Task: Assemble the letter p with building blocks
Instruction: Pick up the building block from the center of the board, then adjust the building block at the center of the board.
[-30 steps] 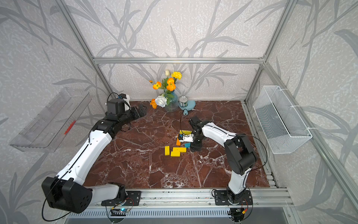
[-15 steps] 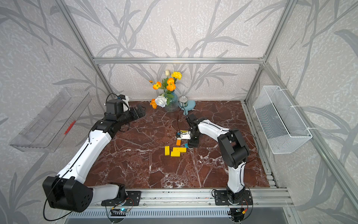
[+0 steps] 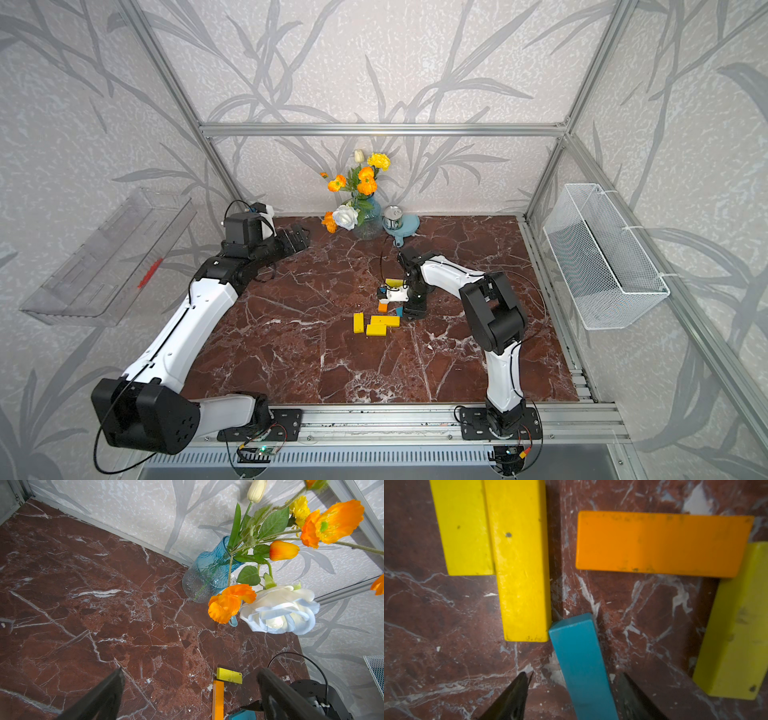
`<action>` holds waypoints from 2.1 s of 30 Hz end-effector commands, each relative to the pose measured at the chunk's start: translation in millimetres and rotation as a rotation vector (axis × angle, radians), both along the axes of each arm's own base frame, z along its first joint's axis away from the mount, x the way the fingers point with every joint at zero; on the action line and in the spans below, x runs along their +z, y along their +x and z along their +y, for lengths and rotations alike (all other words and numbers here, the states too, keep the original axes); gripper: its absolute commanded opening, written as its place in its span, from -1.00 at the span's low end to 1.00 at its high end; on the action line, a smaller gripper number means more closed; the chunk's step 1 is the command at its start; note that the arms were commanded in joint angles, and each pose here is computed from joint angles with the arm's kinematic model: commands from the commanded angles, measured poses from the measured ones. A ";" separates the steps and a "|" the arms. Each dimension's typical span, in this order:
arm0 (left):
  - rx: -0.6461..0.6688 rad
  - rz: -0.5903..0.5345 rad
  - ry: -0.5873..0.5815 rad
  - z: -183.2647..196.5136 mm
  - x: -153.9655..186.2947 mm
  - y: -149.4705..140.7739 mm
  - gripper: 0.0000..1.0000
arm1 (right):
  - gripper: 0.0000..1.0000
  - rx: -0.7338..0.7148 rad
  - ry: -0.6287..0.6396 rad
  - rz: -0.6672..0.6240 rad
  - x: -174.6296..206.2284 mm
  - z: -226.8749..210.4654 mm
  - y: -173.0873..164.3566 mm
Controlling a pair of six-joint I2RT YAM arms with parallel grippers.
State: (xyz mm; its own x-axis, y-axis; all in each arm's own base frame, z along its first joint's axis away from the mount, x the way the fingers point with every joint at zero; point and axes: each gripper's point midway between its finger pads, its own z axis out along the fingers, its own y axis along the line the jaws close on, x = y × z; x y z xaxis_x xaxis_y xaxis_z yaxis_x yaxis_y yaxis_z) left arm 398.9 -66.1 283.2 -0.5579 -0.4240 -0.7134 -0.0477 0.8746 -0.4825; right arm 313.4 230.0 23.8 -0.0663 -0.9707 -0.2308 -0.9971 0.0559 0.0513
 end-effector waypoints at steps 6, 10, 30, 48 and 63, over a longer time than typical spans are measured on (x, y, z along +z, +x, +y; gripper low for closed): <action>-0.012 -0.006 0.009 2.2 -2.5 -4.9 0.99 | 0.32 -0.017 -0.033 0.021 -10.7 -1.7 6.1; -0.011 -0.006 0.007 2.8 -2.4 -4.5 0.99 | 0.25 -0.040 -0.042 0.031 -12.7 -3.5 7.3; -0.004 -0.007 0.002 6.5 -3.6 -10.6 0.99 | -0.69 -0.267 -0.077 0.088 8.2 -11.2 0.8; -0.290 0.380 0.077 -69.1 -122.8 -68.2 0.99 | -0.85 -0.916 0.259 0.175 56.0 -23.0 19.5; -0.403 0.548 0.120 -134.1 -204.3 -49.8 0.99 | -0.89 -1.043 0.245 0.213 29.7 -43.8 28.3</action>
